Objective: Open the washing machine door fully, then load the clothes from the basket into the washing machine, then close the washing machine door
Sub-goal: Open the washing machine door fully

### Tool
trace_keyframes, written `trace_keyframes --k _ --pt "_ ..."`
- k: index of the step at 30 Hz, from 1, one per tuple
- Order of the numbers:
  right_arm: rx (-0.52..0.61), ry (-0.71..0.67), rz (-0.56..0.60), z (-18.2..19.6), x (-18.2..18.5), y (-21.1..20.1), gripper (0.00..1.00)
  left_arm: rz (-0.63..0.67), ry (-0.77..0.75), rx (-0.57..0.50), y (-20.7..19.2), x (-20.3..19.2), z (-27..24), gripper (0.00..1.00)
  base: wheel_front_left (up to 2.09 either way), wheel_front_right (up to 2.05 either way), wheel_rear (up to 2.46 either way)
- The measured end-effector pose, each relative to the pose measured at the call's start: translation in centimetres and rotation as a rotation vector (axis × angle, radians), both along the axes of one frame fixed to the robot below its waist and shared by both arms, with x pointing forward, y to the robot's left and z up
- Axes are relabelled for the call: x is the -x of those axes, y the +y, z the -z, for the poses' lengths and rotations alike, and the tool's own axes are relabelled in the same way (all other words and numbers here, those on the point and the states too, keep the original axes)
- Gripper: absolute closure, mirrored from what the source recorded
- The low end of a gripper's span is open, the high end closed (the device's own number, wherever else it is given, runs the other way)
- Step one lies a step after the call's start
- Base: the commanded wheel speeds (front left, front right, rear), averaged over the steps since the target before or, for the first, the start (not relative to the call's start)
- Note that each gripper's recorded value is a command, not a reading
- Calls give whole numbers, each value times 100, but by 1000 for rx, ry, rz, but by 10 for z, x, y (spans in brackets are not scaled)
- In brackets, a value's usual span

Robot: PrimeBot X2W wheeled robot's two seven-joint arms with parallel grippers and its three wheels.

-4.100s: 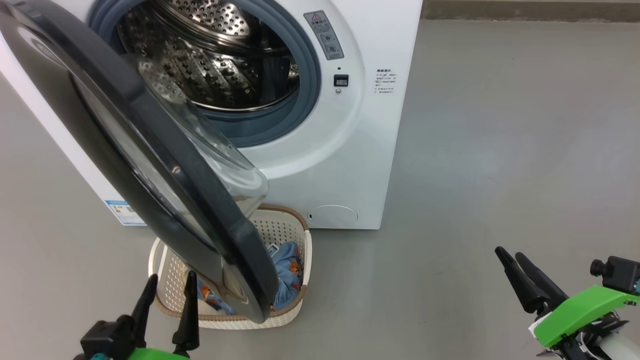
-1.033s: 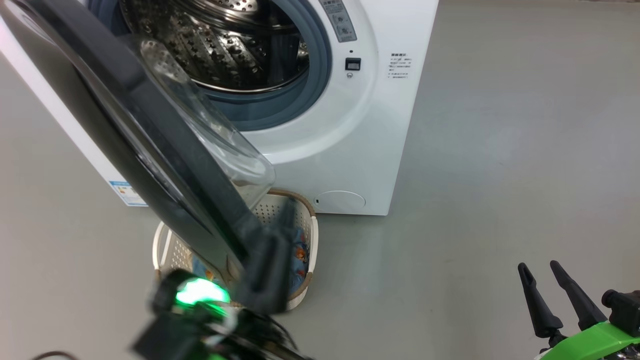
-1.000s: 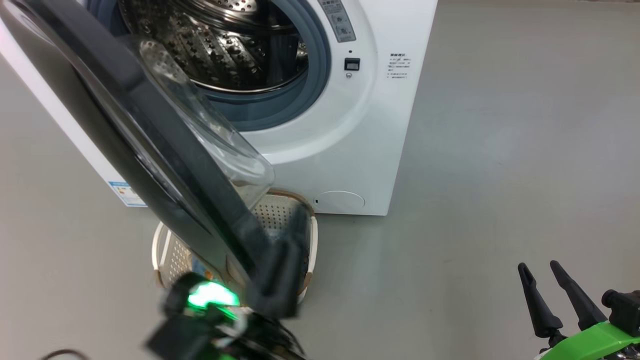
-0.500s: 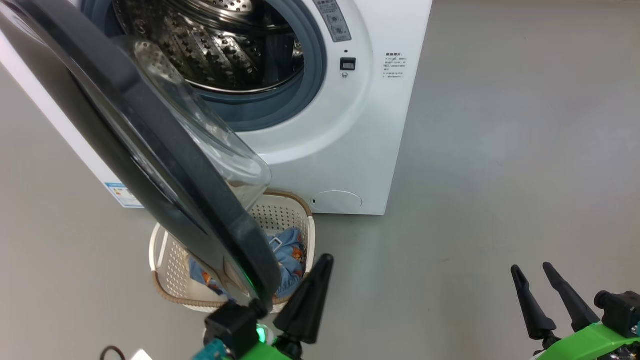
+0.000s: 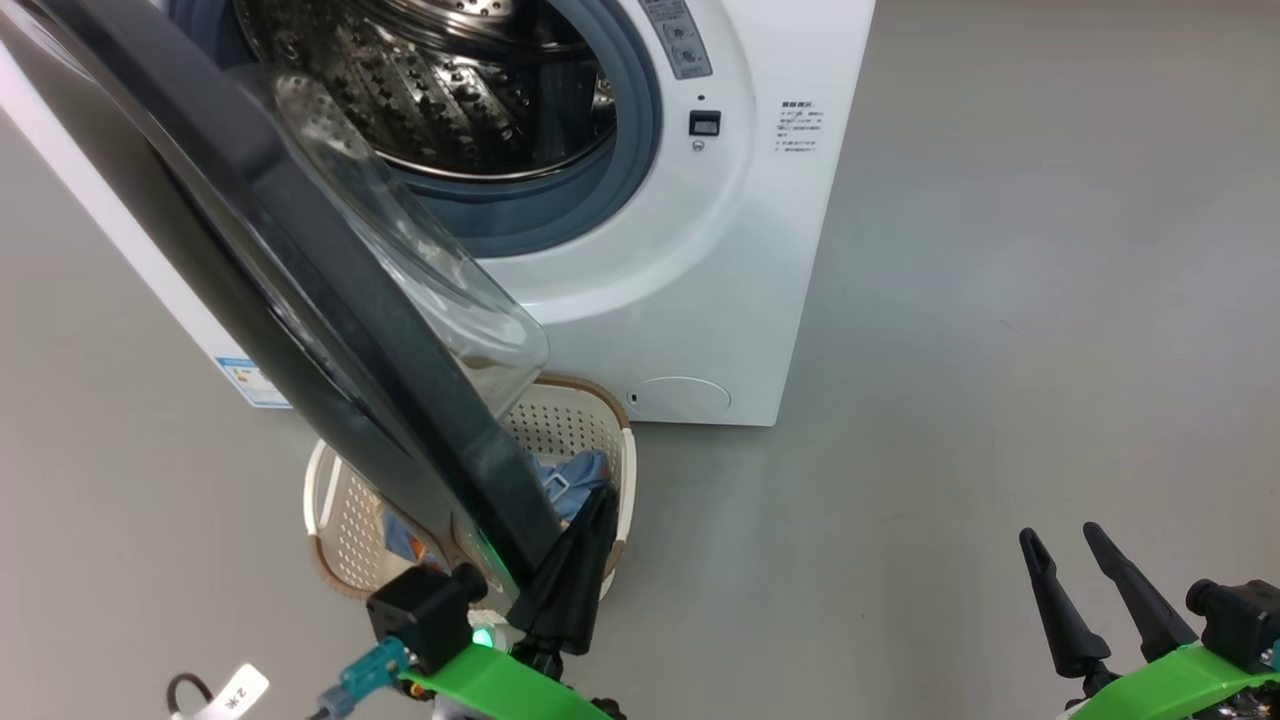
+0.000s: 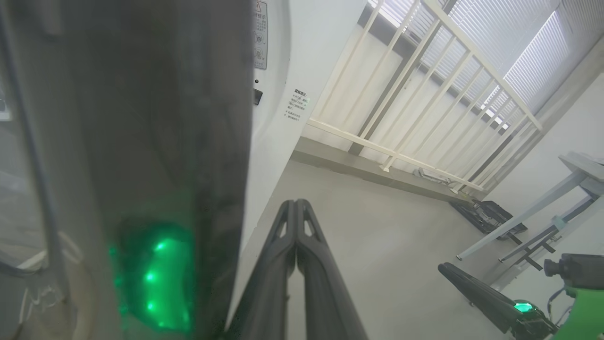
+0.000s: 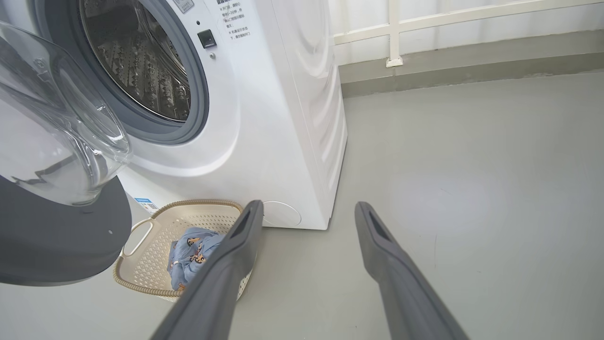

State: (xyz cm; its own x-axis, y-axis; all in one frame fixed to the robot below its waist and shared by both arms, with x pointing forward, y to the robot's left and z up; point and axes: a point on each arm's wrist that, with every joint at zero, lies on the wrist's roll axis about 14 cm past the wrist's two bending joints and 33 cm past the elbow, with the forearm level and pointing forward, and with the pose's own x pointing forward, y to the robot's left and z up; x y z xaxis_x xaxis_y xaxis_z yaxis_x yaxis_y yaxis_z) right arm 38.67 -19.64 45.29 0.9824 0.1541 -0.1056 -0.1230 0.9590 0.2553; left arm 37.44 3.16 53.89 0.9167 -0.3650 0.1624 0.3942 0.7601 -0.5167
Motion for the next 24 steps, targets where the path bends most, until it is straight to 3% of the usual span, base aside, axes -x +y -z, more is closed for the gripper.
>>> trace_keyframes --k 24 --pt "-7 -14 -55 -3 -11 19 0 -60 15 32 19 1 2 100 0 0 0"
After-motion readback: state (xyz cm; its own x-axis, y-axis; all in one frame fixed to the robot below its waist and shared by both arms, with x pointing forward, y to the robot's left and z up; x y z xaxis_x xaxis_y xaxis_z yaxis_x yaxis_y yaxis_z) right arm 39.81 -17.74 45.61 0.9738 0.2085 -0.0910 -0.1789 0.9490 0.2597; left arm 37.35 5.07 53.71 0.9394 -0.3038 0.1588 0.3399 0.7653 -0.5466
